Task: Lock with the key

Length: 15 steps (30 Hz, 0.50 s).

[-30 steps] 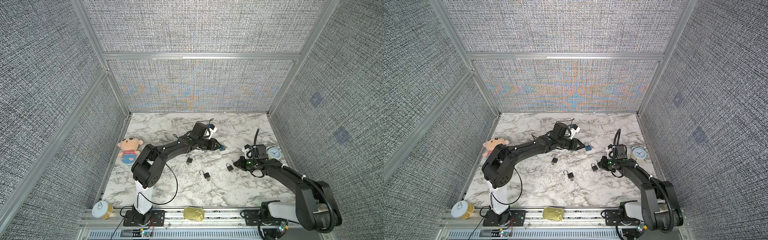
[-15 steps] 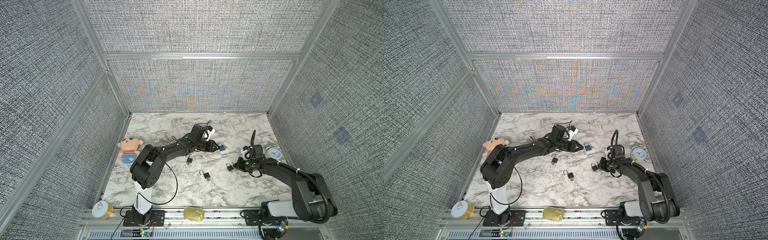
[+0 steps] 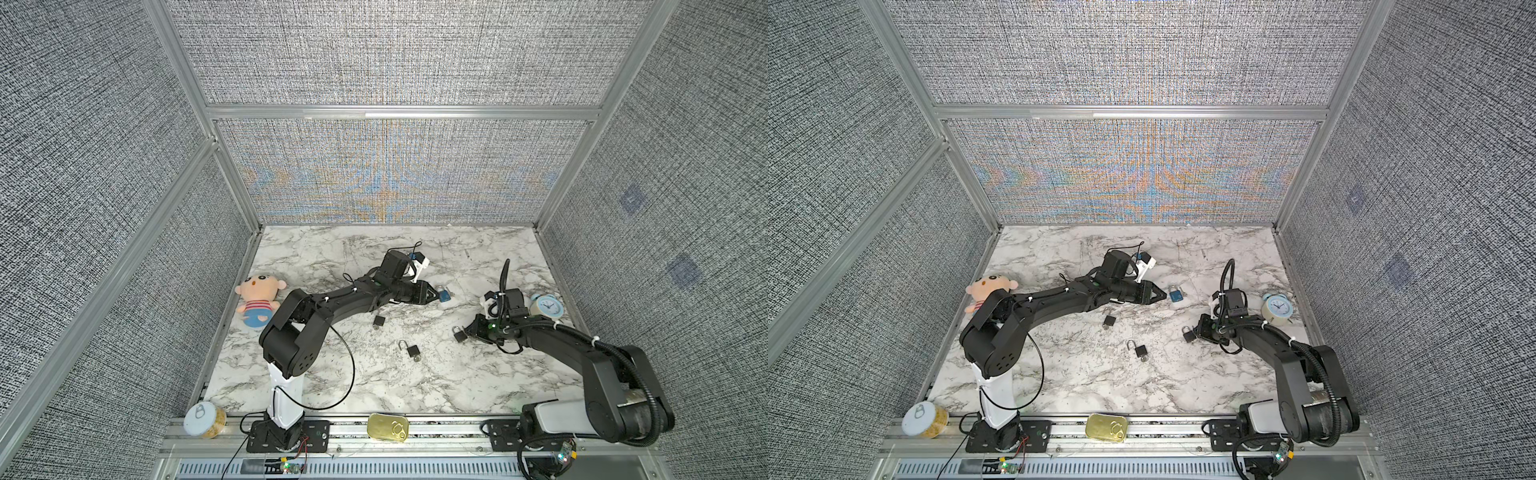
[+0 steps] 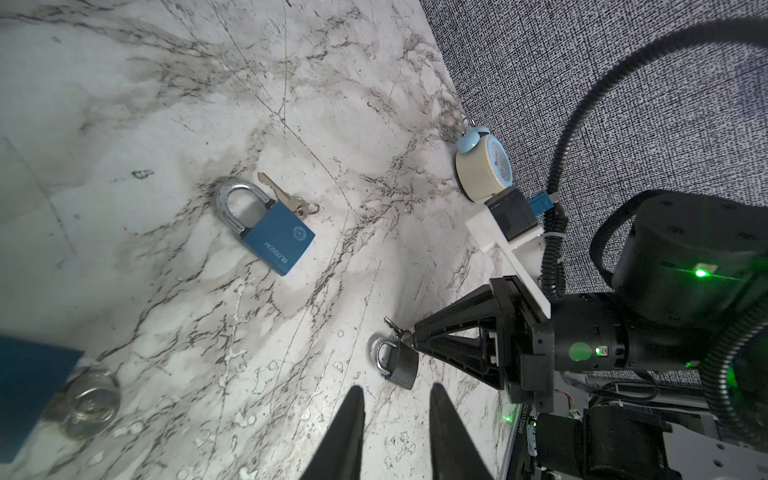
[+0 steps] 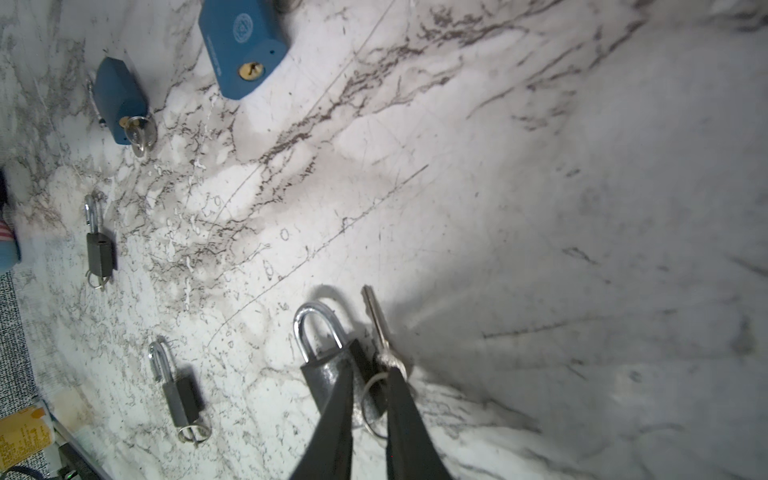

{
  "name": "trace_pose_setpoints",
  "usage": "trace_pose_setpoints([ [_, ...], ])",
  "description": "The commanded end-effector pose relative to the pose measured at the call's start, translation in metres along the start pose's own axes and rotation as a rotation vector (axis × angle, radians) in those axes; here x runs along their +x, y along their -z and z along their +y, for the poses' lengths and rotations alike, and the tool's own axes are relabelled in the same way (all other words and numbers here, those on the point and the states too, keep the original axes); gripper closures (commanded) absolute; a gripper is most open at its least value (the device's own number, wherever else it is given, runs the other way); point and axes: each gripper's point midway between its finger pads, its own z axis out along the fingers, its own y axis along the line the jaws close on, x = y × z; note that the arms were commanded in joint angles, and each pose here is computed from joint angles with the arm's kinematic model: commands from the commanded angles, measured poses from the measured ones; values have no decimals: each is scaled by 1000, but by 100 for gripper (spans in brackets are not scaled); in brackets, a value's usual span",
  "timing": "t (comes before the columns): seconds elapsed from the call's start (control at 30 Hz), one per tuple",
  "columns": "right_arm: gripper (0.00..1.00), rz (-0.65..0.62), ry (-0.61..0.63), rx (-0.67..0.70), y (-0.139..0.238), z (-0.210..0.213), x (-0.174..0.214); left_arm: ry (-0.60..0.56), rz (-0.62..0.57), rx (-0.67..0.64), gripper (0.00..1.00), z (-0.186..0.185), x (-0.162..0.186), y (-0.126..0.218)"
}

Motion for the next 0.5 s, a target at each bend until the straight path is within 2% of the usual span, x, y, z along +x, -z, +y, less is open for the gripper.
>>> trace_pose_setpoints([
  [0.0, 80, -9, 3, 21, 4, 0, -2, -24, -19, 26, 70, -8, -6, 3],
  [0.27, 78, -53, 30, 44, 21, 6, -10, -23, -48, 16, 70, -3, -7, 8],
  [0.47, 77, -107, 74, 59, 39, 20, -22, -17, -119, -12, 70, 11, -10, 24],
])
